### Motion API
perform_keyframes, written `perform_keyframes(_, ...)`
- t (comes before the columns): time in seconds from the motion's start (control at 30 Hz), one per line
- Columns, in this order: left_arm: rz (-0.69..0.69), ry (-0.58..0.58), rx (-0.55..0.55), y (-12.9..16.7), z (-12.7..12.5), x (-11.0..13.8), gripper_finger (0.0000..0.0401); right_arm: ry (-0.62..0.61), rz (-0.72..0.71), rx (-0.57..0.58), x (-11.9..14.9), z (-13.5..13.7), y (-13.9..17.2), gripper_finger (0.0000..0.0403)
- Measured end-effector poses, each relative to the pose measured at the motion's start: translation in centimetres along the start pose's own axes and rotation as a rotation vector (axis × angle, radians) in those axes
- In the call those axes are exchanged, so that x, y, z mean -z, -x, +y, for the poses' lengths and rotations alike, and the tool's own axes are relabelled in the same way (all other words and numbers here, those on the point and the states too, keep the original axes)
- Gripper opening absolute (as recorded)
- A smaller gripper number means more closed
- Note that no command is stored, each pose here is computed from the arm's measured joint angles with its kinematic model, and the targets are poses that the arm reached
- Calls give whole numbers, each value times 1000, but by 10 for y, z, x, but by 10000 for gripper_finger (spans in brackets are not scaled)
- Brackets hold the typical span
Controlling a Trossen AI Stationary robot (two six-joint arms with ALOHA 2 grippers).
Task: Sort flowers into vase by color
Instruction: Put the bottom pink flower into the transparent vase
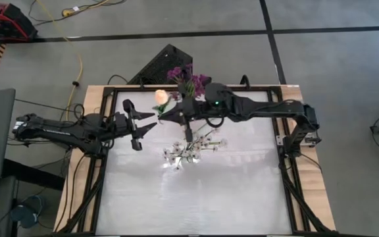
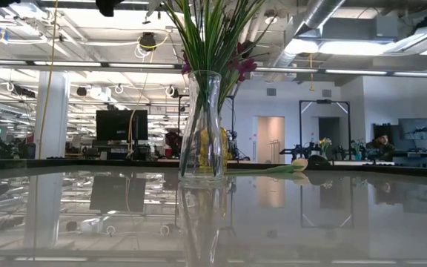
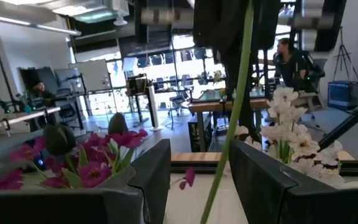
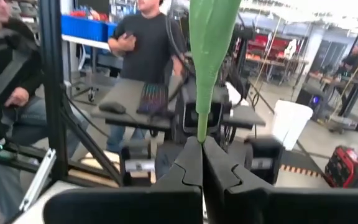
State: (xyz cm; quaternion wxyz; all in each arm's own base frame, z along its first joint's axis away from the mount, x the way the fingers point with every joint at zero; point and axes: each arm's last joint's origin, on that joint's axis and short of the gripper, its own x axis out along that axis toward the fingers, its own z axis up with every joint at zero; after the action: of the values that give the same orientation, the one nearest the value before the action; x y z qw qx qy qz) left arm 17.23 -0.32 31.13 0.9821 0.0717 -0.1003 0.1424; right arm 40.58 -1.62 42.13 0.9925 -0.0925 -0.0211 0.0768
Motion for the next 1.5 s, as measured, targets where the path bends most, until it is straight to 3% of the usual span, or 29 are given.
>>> perform_keyframes(0.27,15,-14,116,-3,-4,5,153,0,6,-3,13,1,-12,18)
perform_keyframes(0.67,4,-42,70,-6,-1,5,153,-29,51,-16,20,4,-16,18)
perform_keyframes(0.87,-6,-24,111,-7,0,5,151,-36,55,-22,20,6,-16,21)
perform_keyframes(1.07,-47,15,160,-7,2,2,110,-49,58,-22,20,7,-16,30)
perform_keyframes(1.3,-48,39,171,-7,1,2,10,-67,59,-19,21,7,-16,39)
perform_keyframes(1.5,-56,50,169,-7,1,1,1,-124,62,-17,21,6,-16,58)
